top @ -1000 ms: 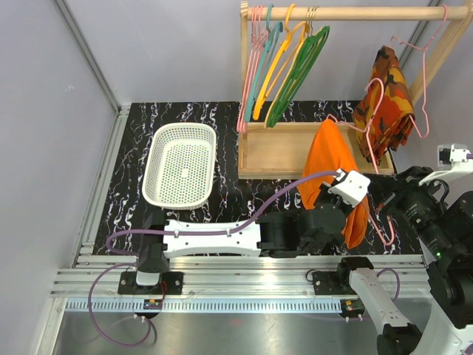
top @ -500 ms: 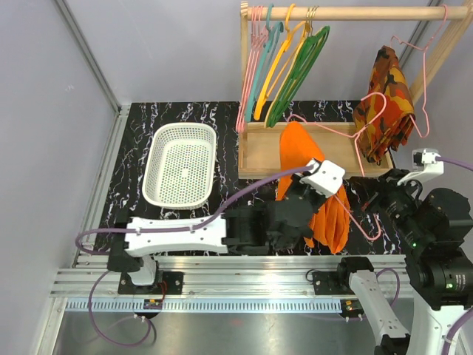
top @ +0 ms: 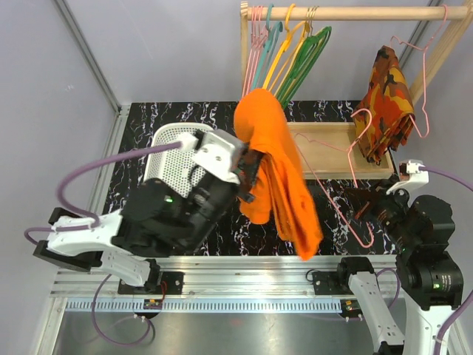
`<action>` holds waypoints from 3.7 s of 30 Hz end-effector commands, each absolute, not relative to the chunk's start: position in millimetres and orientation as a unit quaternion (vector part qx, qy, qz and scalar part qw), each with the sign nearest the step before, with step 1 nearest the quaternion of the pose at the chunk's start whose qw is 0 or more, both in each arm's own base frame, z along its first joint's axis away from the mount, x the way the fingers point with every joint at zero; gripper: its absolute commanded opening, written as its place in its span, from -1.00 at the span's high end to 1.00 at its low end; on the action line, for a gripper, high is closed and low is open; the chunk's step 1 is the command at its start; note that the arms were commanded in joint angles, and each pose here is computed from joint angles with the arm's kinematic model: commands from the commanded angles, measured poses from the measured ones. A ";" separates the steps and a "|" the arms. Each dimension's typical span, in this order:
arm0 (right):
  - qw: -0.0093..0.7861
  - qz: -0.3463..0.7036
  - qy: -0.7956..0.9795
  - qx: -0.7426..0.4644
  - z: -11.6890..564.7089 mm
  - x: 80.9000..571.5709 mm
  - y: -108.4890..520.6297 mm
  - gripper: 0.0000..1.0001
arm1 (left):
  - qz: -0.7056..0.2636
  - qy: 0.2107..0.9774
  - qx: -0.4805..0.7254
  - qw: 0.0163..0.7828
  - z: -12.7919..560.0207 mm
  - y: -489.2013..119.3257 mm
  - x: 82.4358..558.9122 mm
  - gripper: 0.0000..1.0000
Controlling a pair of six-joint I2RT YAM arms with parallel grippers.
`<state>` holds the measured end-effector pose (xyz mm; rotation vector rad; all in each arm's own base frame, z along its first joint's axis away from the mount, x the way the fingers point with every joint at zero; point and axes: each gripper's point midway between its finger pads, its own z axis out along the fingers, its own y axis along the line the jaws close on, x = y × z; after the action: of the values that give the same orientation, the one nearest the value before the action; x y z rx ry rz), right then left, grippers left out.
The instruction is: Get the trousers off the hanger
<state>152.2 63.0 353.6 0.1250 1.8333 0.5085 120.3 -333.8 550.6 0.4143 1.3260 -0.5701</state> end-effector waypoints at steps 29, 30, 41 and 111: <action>0.638 0.181 0.746 0.054 388.3 172.5 48.8 1.00 | 0.010 0.667 -0.017 0.745 493.2 -98.2 274.1 1.00; 0.638 0.181 0.747 0.053 387.5 172.9 49.1 1.00 | 0.026 0.668 -0.039 0.743 489.1 -82.4 281.1 1.00; 0.644 0.189 0.740 0.047 391.5 171.1 51.7 1.00 | 0.165 0.666 -0.099 0.720 463.0 -1.9 281.7 1.00; 0.633 0.206 0.746 0.004 383.5 166.5 64.7 1.00 | -0.142 0.936 -0.126 0.295 126.2 -109.2 371.9 -0.77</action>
<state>167.8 62.9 354.7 0.0694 1.7818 0.4836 386.4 -104.3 187.8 -0.2468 2.3706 -0.3519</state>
